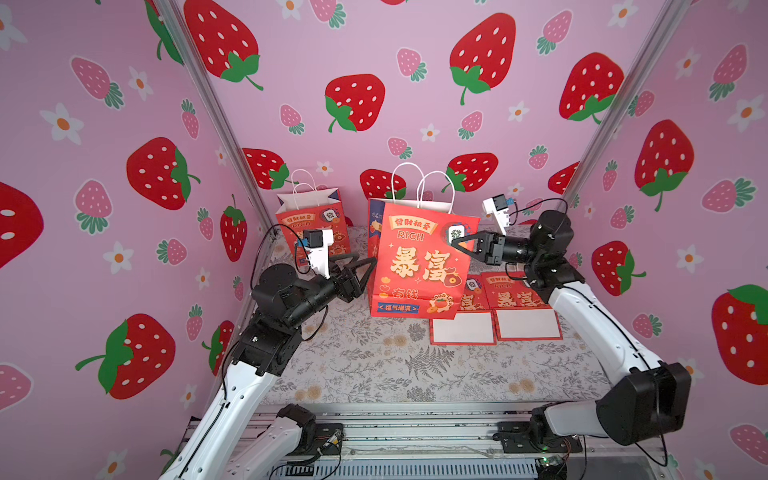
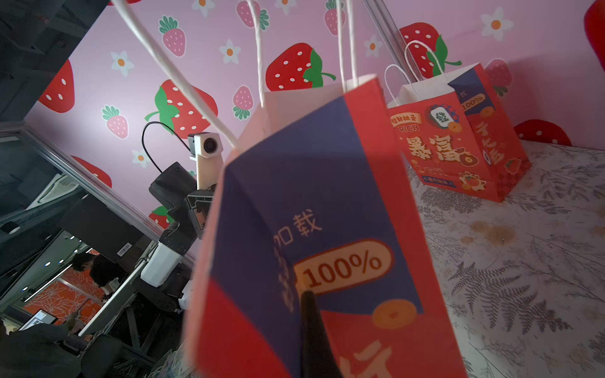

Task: Put away the paper bag
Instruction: Press the paper bag.

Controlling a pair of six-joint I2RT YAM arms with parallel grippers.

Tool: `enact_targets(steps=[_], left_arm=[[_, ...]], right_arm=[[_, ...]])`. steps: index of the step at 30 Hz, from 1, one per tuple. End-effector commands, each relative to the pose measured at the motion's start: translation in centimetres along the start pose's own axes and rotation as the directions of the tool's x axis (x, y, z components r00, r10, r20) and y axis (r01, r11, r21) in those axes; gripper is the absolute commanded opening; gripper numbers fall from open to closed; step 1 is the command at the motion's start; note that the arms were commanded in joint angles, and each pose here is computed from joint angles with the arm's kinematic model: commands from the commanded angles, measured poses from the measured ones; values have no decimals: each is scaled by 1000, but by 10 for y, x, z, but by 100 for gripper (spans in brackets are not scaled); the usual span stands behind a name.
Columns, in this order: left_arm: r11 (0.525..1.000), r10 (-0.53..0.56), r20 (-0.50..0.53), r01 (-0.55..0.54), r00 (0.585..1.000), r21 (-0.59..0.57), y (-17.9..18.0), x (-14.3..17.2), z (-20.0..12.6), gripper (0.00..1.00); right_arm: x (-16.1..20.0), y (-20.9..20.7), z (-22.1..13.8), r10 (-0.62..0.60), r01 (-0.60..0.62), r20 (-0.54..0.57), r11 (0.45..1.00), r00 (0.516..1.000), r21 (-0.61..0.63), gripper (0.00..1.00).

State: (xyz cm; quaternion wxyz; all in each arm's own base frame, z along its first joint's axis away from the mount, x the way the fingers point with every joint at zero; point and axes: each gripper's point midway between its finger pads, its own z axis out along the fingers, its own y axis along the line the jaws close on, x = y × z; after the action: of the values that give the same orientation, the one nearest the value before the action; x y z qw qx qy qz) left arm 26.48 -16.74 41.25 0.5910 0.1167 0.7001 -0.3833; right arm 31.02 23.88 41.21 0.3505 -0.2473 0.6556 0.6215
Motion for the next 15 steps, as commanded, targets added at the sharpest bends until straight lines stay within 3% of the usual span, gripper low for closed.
enact_targets(steps=[1,6,15], left_arm=[[993,72,-13,-73,997,-88,17,15,-14,80],[992,95,-47,-99,994,-84,29,29,-19,92],[997,75,-151,-78,986,-19,43,61,-8,98]], right_arm=[[5,13,-16,7,-8,-63,1000,998,-15,0],[10,34,-33,11,-18,-100,998,995,-64,0],[0,64,-42,16,-30,-120,994,993,-110,0]])
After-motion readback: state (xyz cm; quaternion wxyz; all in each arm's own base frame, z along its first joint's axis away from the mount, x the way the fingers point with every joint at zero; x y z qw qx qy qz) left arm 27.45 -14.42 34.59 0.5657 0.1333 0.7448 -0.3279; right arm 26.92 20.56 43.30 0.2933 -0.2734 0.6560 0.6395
